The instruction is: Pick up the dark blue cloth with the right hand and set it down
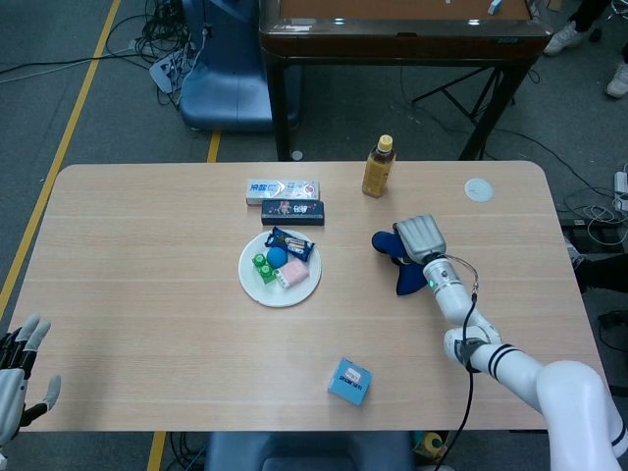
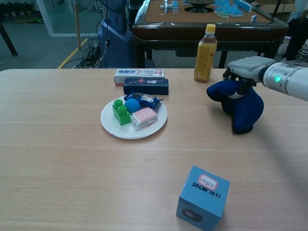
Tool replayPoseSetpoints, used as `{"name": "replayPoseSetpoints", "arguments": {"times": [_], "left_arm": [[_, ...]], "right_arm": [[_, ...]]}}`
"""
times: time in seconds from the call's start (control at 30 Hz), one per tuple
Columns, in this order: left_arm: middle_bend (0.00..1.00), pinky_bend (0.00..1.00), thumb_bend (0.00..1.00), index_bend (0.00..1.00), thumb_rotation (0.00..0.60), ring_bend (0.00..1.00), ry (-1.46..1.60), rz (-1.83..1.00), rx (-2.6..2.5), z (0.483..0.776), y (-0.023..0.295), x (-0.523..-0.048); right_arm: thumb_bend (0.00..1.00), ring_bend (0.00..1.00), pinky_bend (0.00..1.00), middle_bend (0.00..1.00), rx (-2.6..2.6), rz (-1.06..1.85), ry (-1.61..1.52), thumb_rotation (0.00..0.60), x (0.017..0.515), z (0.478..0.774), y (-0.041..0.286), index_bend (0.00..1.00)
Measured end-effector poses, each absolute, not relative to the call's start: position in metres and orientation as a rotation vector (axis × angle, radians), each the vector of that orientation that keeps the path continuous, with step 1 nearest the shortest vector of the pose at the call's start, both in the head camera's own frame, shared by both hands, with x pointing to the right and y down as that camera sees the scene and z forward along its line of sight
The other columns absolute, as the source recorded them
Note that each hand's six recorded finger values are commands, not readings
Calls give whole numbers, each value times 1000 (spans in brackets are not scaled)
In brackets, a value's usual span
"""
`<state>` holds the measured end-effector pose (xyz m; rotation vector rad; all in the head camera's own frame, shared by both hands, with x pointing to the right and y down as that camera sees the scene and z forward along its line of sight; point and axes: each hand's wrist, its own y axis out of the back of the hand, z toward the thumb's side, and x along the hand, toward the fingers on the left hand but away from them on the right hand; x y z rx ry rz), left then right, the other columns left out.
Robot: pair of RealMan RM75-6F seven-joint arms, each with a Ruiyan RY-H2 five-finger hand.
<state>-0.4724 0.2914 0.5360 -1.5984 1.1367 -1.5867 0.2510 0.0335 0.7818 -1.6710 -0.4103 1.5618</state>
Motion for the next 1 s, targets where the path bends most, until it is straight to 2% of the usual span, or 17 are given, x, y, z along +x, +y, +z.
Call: {"name": "replayPoseSetpoints", "arguments": {"times": [0.3, 0.77, 1.0], "left_arm": [[0, 28, 419, 54, 600, 14, 1145, -1584, -1599, 535, 292, -473], [0, 28, 418, 54, 600, 14, 1153, -1585, -1595, 534, 294, -475], [0, 28, 419, 54, 600, 14, 1159, -1592, -1587, 532, 296, -477]], "right_arm": [[538, 575, 632, 608, -1688, 1625, -284, 600, 251, 811, 61, 705], [538, 575, 633, 608, -1919, 1445, -254, 600, 186, 801, 94, 705], [538, 575, 634, 608, -1874, 1475, -264, 600, 197, 803, 85, 705]]}}
